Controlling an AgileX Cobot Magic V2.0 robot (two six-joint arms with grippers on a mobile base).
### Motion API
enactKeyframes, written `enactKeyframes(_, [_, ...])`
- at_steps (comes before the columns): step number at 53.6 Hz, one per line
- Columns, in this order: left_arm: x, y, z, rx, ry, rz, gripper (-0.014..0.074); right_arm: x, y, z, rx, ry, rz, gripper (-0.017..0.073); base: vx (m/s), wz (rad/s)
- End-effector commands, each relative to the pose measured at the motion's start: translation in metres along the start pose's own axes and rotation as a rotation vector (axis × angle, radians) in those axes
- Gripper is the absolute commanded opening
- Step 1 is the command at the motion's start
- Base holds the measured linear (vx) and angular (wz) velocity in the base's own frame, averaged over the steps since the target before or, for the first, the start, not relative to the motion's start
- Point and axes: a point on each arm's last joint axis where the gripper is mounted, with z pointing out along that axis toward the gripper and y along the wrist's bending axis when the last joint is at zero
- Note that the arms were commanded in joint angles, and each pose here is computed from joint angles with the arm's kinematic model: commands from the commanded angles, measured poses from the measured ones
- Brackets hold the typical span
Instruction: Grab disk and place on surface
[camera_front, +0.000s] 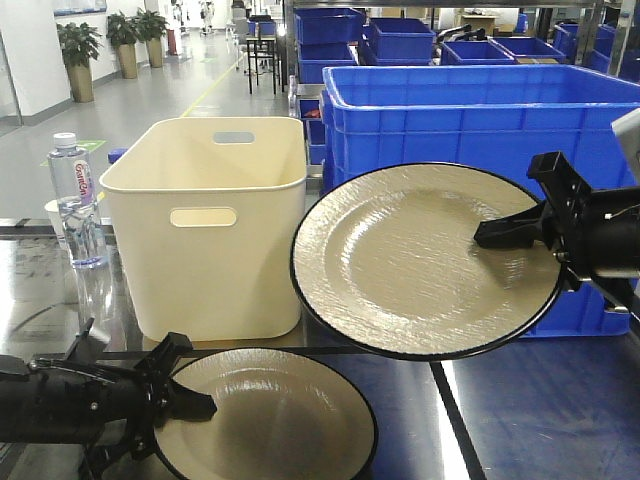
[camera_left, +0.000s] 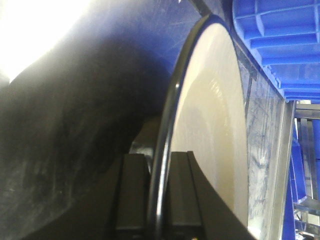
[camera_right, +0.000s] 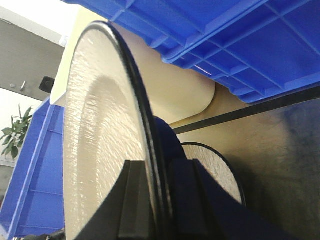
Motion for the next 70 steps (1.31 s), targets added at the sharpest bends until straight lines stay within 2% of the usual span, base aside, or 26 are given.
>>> enactKeyframes(1, [0.000, -0.021, -0.013, 0.050, -0.016, 0.048, 0.0080, -0.008, 0.028, -0.018, -0.105, -0.102, 0.003, -0.0007, 0.00, 0.00])
enactKeyframes(7, [0.003, -0.016, -0.014, -0.005, 0.025, 0.127, 0.0183, -0.009, 0.028, -0.018, -0.104, -0.105, 0.004, -0.0006, 0.00, 0.00])
enactKeyframes(12, [0.006, -0.011, -0.014, -0.049, 0.058, 0.185, 0.0313, -0.009, 0.028, -0.018, -0.103, -0.105, 0.003, -0.0004, 0.00, 0.00])
enactKeyframes(22, [0.007, -0.013, -0.024, -0.074, 0.048, 0.247, 0.0564, -0.008, 0.028, -0.018, -0.104, -0.099, -0.013, -0.0001, 0.00, 0.00])
enactKeyframes(28, [0.002, -0.023, -0.047, -0.050, -0.035, 0.268, 0.0643, -0.007, 0.029, -0.018, -0.106, -0.091, -0.013, -0.0001, 0.00, 0.00])
enactKeyframes(33, [0.000, -0.032, -0.073, -0.023, -0.115, 0.295, 0.0648, -0.007, 0.029, -0.018, -0.107, -0.084, -0.014, -0.0001, 0.00, 0.00])
enactKeyframes(40, [0.006, -0.049, -0.112, 0.014, -0.244, 0.393, 0.0627, -0.003, 0.032, -0.006, -0.115, -0.072, -0.020, -0.0001, 0.00, 0.00])
enactKeyframes(49, [0.019, -0.071, -0.152, 0.056, -0.425, 0.473, 0.0574, 0.020, 0.038, 0.049, -0.133, 0.041, -0.024, 0.0000, 0.00, 0.00])
enactKeyframes(59, [0.030, -0.078, -0.174, 0.031, -0.508, 0.570, 0.0554, 0.053, 0.031, 0.105, -0.124, 0.212, -0.019, 0.0018, 0.00, 0.00])
enactKeyframes(64, [0.033, -0.079, -0.177, 0.025, -0.515, 0.587, 0.0554, 0.063, 0.027, 0.122, -0.116, 0.252, -0.034, 0.0037, 0.00, 0.00])
enactKeyframes(70, [0.033, -0.079, -0.177, 0.021, -0.513, 0.591, 0.0554, 0.068, 0.022, 0.132, -0.113, 0.273, -0.093, 0.0085, 0.00, 0.00])
